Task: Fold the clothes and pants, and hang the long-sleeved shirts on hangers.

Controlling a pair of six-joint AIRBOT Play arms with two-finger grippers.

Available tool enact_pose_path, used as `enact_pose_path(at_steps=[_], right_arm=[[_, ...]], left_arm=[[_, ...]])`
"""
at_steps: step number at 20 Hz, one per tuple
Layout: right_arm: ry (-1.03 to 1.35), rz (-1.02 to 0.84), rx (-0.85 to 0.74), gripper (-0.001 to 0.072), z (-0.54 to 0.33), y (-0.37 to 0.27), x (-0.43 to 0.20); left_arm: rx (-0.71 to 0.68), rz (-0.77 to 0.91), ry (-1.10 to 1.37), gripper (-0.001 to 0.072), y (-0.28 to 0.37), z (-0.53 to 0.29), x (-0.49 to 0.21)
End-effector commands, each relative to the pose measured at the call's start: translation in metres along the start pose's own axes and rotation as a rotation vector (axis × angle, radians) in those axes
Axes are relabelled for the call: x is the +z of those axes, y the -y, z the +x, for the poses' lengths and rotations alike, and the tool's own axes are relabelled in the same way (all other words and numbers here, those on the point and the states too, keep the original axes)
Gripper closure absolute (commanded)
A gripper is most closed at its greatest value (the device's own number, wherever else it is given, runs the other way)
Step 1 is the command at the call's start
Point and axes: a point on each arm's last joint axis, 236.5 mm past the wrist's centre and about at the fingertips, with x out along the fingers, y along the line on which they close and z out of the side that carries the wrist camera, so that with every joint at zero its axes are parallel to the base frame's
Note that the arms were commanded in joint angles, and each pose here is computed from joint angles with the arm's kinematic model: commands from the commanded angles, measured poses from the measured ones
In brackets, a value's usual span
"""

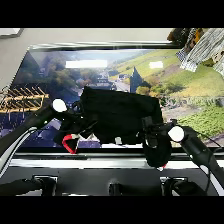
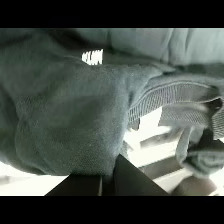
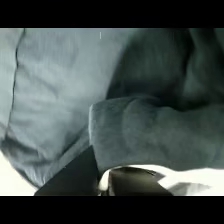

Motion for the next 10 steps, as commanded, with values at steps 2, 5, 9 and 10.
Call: enact_pose_path(at_steps=[2,5,9,10], right_arm=[[0.039,-0.108,-0.022,0.0494,0.017,0.003,0.015],[0.096,-0.408,-0.049,0.0318,-0.009,-0.005,0.022],[0.228,-0.855,-0.148,0.0286,-0.090,-0.034,0.034],[0.220,-0.954,-0.156,0.0286,-0.104,-0.040,0.028]], left_arm=[[0.009,-0.033,-0.004,0.0662,-0.005,0.017,0.019],[0.025,-0.014,0.054,0.0310,-0.016,-0.002,0.035],[0.143,0.189,0.240,0.0300,-0.038,-0.063,0.056],[0.201,0.240,0.293,0.0300,-0.045,-0.080,0.057]])
